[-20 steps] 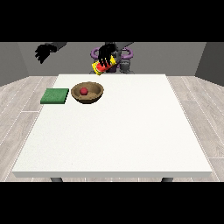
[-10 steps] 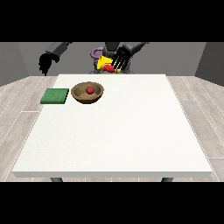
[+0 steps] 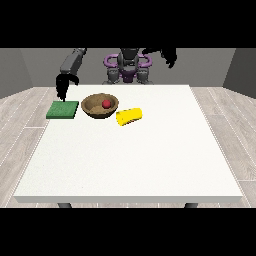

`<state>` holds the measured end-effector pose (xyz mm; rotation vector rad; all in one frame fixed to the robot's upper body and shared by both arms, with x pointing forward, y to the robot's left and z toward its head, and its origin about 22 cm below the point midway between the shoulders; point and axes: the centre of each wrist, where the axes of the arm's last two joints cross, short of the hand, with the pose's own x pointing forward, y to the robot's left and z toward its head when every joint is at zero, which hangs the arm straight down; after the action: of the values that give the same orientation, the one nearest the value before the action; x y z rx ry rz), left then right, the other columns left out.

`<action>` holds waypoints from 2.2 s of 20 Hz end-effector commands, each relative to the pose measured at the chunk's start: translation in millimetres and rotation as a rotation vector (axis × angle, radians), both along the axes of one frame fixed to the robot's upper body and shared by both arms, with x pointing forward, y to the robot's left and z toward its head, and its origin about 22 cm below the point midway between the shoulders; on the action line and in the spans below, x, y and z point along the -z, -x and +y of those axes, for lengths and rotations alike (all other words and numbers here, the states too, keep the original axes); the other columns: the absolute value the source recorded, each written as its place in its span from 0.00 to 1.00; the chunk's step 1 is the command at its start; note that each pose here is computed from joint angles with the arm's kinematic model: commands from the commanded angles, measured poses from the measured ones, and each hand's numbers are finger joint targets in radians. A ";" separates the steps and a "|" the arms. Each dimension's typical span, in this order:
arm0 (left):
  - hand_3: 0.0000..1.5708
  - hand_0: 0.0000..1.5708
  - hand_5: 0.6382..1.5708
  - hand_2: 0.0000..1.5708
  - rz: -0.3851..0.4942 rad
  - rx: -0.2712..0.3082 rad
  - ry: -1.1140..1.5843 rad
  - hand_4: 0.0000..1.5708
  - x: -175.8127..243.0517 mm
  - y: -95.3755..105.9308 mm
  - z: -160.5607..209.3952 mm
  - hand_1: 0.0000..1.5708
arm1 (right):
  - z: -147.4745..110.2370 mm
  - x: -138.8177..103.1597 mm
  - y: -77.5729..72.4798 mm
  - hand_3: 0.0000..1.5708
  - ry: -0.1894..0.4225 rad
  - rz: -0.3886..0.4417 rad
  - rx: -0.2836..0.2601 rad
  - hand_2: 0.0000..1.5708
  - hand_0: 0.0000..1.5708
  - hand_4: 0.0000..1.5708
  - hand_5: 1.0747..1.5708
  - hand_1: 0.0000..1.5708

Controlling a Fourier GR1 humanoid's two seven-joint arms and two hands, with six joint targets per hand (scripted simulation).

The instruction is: Pick the cup and pour the ball into the bowl, then pick the bowl and place it on the pad

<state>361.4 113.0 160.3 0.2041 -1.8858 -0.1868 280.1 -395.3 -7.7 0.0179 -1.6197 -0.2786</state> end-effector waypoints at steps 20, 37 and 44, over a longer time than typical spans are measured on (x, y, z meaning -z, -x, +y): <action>0.00 0.00 0.93 0.00 -0.101 0.120 0.209 0.15 -78.3 6.9 276.4 0.00 | 65.6 21.3 -56.0 0.00 -0.051 -0.055 0.015 0.00 0.00 0.00 1.00 0.00; 0.00 0.00 0.99 0.00 -0.138 0.142 0.210 0.35 -125.5 25.7 301.4 0.00 | 74.7 69.1 -34.6 1.00 0.004 0.197 0.169 1.00 1.00 0.69 0.80 1.00; 0.00 0.00 1.00 0.00 -0.076 0.113 0.230 0.45 -88.0 27.3 322.2 0.00 | 36.0 29.5 -47.0 1.00 0.073 0.239 0.211 1.00 1.00 0.68 0.89 1.00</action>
<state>335.9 426.7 262.5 -0.0592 -2.0213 -0.0510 330.1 -335.1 -41.8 -0.1385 -1.5617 -0.4109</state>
